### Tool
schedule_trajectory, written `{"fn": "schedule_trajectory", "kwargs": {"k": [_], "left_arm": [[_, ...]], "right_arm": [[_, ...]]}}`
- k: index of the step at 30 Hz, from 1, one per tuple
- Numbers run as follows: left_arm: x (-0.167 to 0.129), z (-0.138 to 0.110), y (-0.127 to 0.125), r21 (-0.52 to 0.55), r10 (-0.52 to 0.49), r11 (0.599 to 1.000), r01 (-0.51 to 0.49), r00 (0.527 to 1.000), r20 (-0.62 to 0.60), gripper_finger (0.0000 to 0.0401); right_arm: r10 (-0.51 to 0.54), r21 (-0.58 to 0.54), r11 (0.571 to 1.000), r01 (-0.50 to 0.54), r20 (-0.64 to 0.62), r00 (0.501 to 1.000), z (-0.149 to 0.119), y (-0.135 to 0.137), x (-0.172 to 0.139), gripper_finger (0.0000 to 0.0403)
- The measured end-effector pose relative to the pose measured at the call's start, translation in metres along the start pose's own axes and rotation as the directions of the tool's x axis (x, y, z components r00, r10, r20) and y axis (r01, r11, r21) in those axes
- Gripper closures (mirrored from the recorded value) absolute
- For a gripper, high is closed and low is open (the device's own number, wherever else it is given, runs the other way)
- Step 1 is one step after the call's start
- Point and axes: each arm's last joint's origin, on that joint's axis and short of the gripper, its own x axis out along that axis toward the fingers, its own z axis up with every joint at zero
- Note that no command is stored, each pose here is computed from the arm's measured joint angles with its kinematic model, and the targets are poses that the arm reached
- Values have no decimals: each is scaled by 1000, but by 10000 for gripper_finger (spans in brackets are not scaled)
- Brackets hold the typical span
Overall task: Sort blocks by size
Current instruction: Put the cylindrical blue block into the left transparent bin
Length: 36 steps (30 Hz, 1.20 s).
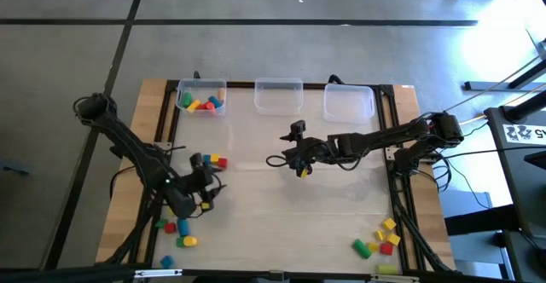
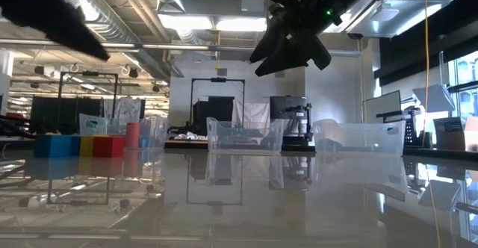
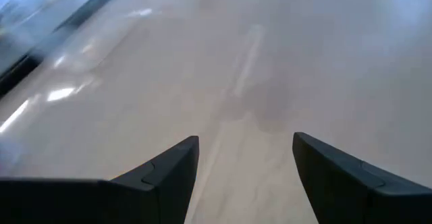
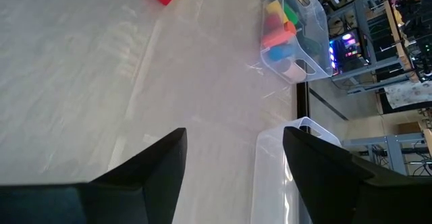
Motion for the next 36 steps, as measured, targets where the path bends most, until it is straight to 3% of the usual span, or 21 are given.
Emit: {"fn": "schedule_trajectory", "kwargs": {"k": [3, 8, 13, 16, 20, 24, 26, 31, 36], "left_arm": [[1, 10, -7, 81, -97, 992, 96, 995, 7, 166], [-14, 34, -15, 68, -190, 980, 189, 982, 6, 166], [-32, 43, -21, -101, -309, 949, 300, 947, -87, 166], [-40, 40, -23, -291, -370, 905, 310, 912, -176, 166], [-47, 29, -25, -552, -440, 807, 211, 838, -322, 166], [-53, 15, -24, -721, -460, 693, -3, 768, -445, 166], [-56, 9, -25, -761, -458, 643, -92, 750, -477, 166], [-65, -3, -25, -785, -429, 570, -243, 727, -536, 166], [-66, -12, -32, -770, -416, 537, -345, 686, -597, 166]], "right_arm": [[0, 0, 1000, 0, 1, 1000, 0, 0, 0, 152], [0, 0, 1000, 0, 1, 1000, 0, 0, 0, 152], [0, 0, 1000, 0, 1, 1000, 0, 0, 0, 152], [0, 0, 1000, 0, 1, 1000, 0, 0, 0, 152], [-1, 0, 1000, 1, 1, 1000, 0, 0, 0, 152], [0, -2, 1000, 0, 1, 1000, 0, 0, 0, 152], [0, -5, 1000, 0, 1, 1000, 0, 0, 0, 152], [-1, -26, 1000, 1, 0, 1000, 0, 0, 0, 152], [-1, -27, 1000, 1, 1, 1000, 0, 0, 0, 152]]}}
